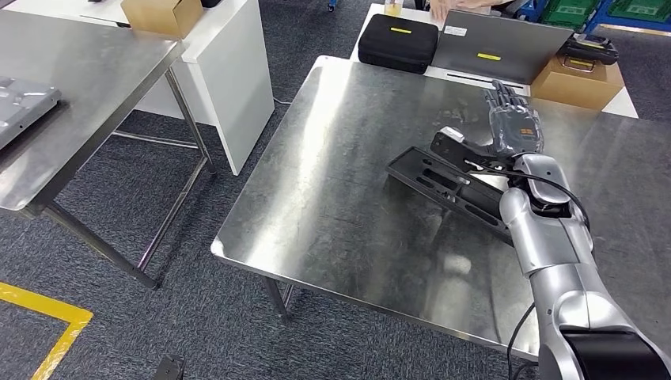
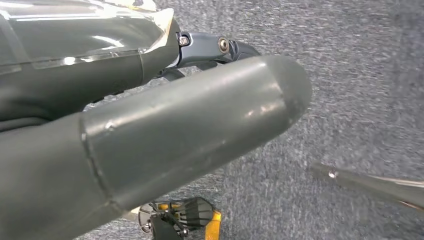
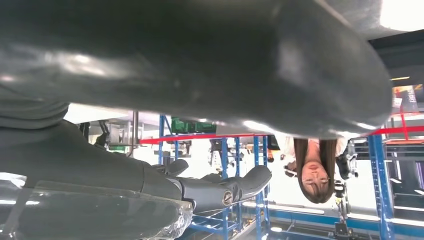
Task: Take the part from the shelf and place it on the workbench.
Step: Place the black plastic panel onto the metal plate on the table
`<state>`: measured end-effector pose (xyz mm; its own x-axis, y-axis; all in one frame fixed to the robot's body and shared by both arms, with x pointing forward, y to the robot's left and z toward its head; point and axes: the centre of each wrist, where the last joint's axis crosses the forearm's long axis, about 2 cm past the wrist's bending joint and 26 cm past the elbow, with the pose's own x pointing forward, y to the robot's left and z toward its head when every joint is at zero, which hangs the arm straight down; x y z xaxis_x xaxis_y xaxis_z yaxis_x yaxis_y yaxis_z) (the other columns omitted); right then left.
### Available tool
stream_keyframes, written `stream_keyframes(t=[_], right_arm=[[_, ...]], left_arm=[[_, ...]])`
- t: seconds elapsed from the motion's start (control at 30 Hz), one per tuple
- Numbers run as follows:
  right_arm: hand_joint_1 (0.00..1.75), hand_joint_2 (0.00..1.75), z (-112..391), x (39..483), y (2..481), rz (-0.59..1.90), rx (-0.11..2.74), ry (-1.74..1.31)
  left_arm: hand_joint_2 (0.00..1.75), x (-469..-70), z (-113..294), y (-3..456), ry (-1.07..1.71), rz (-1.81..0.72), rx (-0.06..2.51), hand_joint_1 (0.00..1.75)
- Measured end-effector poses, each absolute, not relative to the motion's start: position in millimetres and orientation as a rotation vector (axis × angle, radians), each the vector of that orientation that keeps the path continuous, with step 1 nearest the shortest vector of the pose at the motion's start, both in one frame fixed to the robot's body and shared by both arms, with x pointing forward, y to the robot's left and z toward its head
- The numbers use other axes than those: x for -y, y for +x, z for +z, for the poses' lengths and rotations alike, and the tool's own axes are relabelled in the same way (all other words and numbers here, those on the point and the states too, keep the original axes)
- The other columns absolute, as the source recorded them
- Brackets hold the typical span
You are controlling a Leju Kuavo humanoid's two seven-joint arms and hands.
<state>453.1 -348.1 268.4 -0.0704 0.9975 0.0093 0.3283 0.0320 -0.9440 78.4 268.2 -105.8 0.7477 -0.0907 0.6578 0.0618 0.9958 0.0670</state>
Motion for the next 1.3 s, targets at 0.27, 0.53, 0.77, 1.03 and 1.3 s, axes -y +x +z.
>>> stream_keyframes(t=[0.27, 0.53, 0.77, 1.03, 1.3], right_arm=[[0.00, 0.00, 288, 301, 456, 1.142, 1.665, -1.379], [0.00, 0.00, 281, 296, 454, 1.158, 1.671, -1.354], [0.00, 0.00, 276, 301, 453, 1.155, 1.661, -1.354], [0.00, 0.00, 272, 302, 452, 1.158, 1.653, -1.345], [0.00, 0.00, 273, 307, 452, 1.139, 1.651, -1.332]], left_arm=[[0.00, -267, -103, 93, 0.059, -0.103, 0.708, 0.00], [0.00, -267, -103, 91, 0.063, -0.113, 0.704, 0.00], [0.00, -266, -103, 91, 0.062, -0.121, 0.704, 0.00], [0.00, -267, -103, 93, 0.062, -0.124, 0.704, 0.00], [0.00, -266, -102, 96, 0.060, -0.125, 0.710, 0.00]])
